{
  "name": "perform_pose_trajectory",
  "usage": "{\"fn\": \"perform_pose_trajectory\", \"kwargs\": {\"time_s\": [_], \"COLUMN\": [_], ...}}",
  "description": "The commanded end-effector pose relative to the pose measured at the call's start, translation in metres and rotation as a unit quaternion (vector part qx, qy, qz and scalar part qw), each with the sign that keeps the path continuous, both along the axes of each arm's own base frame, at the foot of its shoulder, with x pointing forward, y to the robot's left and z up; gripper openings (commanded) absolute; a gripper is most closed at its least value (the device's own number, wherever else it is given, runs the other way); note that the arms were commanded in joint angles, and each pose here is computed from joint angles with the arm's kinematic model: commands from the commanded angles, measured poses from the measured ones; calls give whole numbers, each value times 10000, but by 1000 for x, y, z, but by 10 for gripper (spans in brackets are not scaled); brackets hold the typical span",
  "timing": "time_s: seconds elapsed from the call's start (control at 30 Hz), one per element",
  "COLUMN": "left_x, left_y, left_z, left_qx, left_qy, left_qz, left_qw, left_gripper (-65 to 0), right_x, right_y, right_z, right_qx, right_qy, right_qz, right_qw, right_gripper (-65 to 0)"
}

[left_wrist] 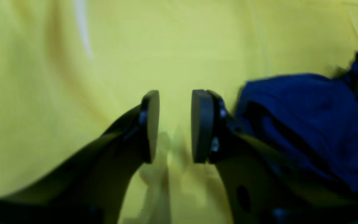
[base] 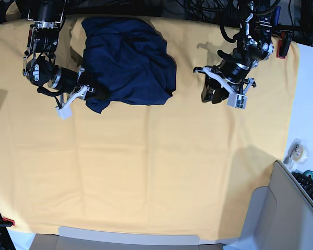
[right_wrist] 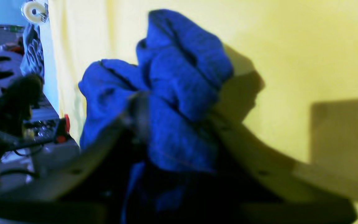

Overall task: Fold the T-shirt properly
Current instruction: 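Grasp the bundle's edge with the right gripper, then move the left gripper to the bundle's opposite edge and grasp it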

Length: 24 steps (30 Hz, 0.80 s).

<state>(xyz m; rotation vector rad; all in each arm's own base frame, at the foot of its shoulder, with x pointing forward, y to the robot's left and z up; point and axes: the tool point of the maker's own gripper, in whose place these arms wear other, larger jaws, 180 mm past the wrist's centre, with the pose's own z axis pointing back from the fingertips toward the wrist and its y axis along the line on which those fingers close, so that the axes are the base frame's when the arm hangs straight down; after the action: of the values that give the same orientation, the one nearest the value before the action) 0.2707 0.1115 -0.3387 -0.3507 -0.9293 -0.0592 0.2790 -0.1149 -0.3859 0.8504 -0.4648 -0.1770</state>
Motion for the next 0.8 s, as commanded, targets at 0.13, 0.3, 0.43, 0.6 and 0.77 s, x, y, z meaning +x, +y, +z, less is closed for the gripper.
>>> {"fn": "perform_pose_trajectory", "kwargs": {"time_s": [0.13, 0.3, 0.43, 0.6, 0.77], "left_x": [-6, -33, -62, -94, -113], "left_y": [-23, -26, -28, -30, -56], "left_z": [22, 17, -3, -39, -50], "left_qx": [-1174, -2169, -2363, -2390, -2457], "left_qy": [197, 1058, 1834, 2740, 3144], "left_qz": [-254, -374, -510, -588, -970], "left_qw": [9926, 9697, 9528, 9297, 9118], "left_gripper": [-437, -437, -436, -421, -412], "right_x": [2, 3, 7, 13, 19], "right_y": [-4, -5, -6, -5, -4], "right_z": [-1, 0, 3, 10, 25], "right_qx": [-223, -226, -227, -243, -312], "right_qy": [-22, -34, -84, -210, -466], "right_qz": [53, 32, 8, 29, 73], "right_qw": [9997, 9997, 9997, 9995, 9984], "right_gripper": [-650, -650, -650, -650, -650]}}
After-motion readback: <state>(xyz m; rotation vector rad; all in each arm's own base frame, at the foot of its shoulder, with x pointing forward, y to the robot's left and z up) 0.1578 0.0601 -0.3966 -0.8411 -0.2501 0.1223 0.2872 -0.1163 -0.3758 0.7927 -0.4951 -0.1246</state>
